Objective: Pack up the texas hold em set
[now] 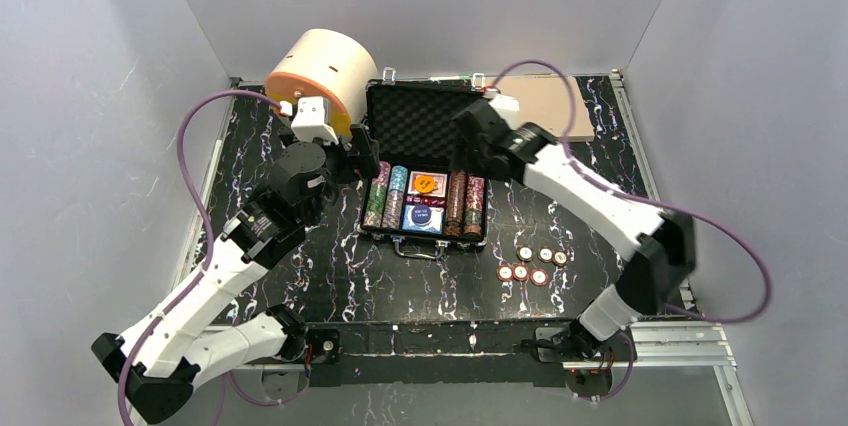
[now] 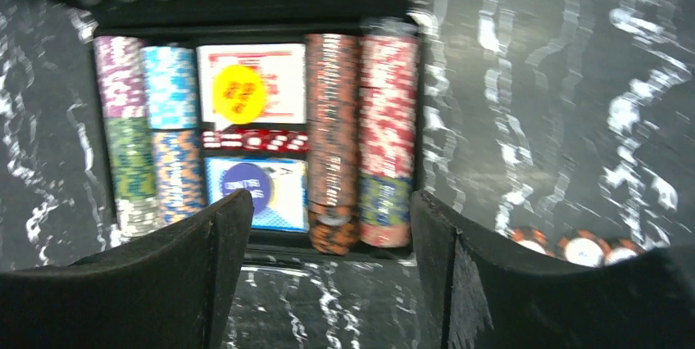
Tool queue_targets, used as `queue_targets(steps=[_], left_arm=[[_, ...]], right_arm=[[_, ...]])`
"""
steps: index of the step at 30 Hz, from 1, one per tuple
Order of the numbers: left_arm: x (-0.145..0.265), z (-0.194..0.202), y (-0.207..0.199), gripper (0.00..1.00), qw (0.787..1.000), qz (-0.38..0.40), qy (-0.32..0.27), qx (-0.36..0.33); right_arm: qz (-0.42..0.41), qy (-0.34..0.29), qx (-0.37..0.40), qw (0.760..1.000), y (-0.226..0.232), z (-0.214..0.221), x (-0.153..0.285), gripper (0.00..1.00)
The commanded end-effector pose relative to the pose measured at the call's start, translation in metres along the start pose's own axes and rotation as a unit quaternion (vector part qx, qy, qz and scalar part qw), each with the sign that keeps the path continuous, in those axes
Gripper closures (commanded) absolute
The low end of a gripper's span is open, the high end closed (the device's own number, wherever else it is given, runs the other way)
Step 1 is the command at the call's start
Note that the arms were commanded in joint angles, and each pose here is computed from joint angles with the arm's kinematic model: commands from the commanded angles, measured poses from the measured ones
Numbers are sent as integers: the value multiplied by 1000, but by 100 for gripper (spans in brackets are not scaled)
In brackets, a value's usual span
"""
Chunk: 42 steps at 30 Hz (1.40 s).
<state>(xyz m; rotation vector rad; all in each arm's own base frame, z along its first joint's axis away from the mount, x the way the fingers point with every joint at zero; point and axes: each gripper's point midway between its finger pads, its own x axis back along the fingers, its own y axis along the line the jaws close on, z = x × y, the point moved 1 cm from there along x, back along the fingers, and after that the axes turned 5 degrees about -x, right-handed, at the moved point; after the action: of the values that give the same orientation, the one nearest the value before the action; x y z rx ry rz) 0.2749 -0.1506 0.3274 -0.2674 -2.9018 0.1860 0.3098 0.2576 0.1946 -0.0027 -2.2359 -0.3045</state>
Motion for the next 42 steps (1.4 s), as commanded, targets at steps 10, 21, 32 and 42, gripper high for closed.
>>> queue_targets(steps=[10, 21, 32, 42], left_arm=[[-10, 13, -4, 2, 999, -12, 13, 47], [-20, 21, -23, 2, 998, 26, 30, 43], [-22, 23, -31, 2, 997, 44, 36, 47], [-12, 14, -18, 2, 999, 25, 25, 30]], right_arm=[[199, 127, -139, 962, -180, 115, 33, 22], [246, 160, -224, 929, -228, 186, 20, 29], [233, 158, -251, 926, -223, 180, -5, 29], [286, 179, -275, 900, -236, 197, -9, 35]])
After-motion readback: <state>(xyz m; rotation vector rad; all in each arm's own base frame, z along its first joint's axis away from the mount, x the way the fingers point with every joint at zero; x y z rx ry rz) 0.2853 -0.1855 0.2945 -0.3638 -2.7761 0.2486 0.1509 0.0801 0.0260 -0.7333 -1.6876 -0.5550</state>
